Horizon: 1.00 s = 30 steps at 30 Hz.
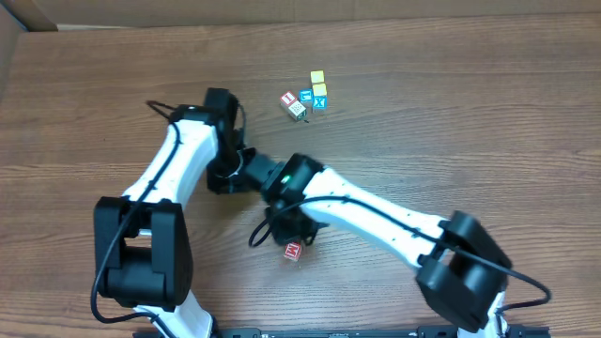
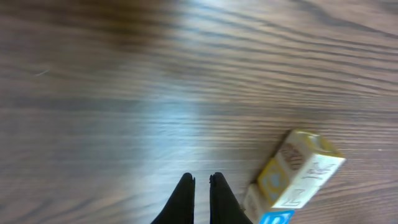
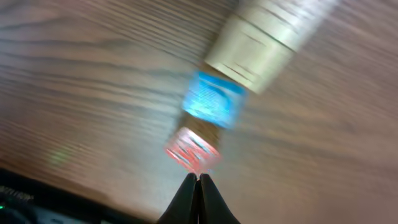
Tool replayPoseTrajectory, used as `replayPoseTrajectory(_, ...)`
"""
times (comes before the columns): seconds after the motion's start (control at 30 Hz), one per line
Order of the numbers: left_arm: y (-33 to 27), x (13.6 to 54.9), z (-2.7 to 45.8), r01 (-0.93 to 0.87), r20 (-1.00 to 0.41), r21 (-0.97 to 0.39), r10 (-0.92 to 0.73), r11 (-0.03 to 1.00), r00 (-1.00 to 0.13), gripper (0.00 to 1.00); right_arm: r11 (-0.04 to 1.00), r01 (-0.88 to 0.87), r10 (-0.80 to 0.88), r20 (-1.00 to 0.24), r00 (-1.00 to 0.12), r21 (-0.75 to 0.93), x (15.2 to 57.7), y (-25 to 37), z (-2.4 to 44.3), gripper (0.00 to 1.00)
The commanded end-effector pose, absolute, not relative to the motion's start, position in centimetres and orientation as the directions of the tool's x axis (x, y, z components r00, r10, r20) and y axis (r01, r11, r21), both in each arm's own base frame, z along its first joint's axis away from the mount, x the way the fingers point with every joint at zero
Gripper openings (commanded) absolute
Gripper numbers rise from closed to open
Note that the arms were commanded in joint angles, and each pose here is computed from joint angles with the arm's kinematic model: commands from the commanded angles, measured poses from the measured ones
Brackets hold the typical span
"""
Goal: Flip 4 blocks
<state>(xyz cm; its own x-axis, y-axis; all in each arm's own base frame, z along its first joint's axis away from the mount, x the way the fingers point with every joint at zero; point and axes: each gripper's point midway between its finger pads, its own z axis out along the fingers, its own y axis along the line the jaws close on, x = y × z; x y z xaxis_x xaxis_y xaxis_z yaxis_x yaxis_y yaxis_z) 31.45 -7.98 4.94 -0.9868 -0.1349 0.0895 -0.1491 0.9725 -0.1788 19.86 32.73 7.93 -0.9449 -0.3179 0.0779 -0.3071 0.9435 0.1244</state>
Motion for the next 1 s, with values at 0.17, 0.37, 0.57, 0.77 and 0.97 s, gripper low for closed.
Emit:
replayPoseTrajectory(0.17, -10.8, 31.3, 3.8, -0.077, 0.086, -0.185, -0.062, 0.980, -0.994, 0.04, 0.980, -0.169, -0.182, 0.138, -0.973, 0.102, 17.0, 32.6, 7.5, 0.04)
replayPoseTrajectory(0.37, -10.7, 32.2, 3.6, -0.083, 0.060, -0.193, -0.073, 0.978, -0.996, 0.04, 0.967, -0.232, -0.242, 0.094, -0.966, 0.108, 15.1, 34.2, 6.1, 0.04)
replayPoseTrajectory(0.57, -10.4, 33.2, 3.7, -0.094, 0.026, -0.204, -0.091, 0.974, -0.996, 0.05, 0.929, -0.364, -0.369, 0.069, -0.927, 0.071, 14.1, 34.0, 3.6, 0.04)
replayPoseTrajectory(0.77, -10.5, 34.1, 3.7, -0.088, -0.009, -0.214, -0.092, 0.973, -0.996, 0.04, 0.825, -0.559, -0.564, 0.045, -0.825, 0.090, 14.7, 34.6, 2.2, 0.04)
replayPoseTrajectory(0.97, -10.6, 34.5, 3.7, -0.084, -0.026, -0.217, -0.092, 0.973, -0.995, 0.04, 0.705, -0.707, -0.709, 0.027, -0.705, 0.061, 14.7, 34.3, 2.4, 0.04)
